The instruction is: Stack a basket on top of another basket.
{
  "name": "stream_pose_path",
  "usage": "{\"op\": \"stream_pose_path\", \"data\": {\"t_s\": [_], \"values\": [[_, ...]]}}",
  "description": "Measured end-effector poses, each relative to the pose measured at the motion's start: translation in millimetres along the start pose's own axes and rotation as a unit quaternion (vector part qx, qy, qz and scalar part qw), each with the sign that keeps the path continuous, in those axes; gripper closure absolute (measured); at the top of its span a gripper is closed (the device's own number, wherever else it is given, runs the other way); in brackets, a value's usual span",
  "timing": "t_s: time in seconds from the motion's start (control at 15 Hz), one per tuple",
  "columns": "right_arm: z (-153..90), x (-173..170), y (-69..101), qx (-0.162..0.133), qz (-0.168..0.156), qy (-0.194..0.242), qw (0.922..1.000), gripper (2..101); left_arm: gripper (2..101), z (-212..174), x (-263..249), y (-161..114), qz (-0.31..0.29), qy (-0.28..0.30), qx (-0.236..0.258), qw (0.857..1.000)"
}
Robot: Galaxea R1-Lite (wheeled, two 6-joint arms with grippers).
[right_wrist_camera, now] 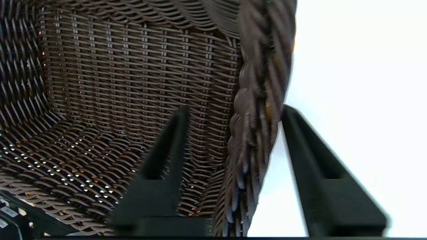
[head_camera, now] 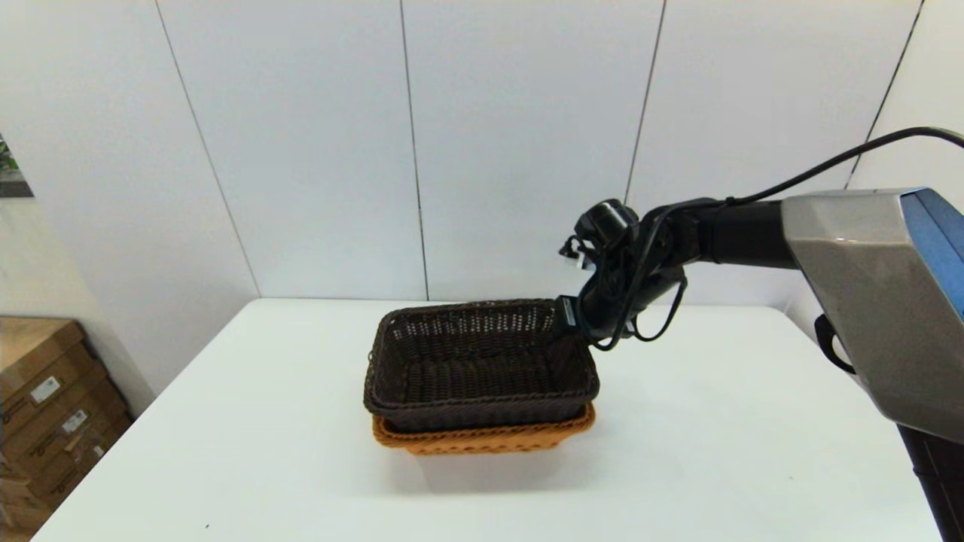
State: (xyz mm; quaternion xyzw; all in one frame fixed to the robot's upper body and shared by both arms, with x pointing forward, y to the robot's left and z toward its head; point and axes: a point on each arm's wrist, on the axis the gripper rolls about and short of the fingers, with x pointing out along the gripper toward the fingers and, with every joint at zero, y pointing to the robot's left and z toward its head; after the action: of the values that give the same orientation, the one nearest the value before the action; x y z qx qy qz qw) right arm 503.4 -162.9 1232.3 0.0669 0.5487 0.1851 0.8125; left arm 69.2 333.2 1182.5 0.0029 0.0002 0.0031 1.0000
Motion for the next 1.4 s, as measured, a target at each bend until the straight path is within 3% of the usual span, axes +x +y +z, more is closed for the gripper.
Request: {"op": "stream_pose_path", "data": {"t_s": [0.4, 0.67, 0.93, 1.13, 1.4], "values": [[2.5, -5.7, -7.1, 0.009, -0.005, -0.007, 0.9999, 22.4, 5.4, 0.0, 0.0, 0.0, 0.0, 0.0, 0.0, 1.0], [9.2, -29.8, -32.7, 0.034, -0.017, -0.029, 0.9988, 15.3, 5.4, 0.0, 0.0, 0.0, 0.0, 0.0, 0.0, 1.0], [5.8, -75.2, -61.2, 0.063, -0.032, -0.058, 0.9958, 10.9, 5.4, 0.0, 0.0, 0.0, 0.0, 0.0, 0.0, 1.0], [-12.9, -113.4, -68.5, 0.068, -0.04, -0.072, 0.9942, 8.9, 5.4, 0.0, 0.0, 0.0, 0.0, 0.0, 0.0, 1.0], [-61.3, -157.1, -68.8, 0.078, -0.068, -0.077, 0.9917, 7.0, 5.4, 0.0, 0.0, 0.0, 0.0, 0.0, 0.0, 1.0]]}}
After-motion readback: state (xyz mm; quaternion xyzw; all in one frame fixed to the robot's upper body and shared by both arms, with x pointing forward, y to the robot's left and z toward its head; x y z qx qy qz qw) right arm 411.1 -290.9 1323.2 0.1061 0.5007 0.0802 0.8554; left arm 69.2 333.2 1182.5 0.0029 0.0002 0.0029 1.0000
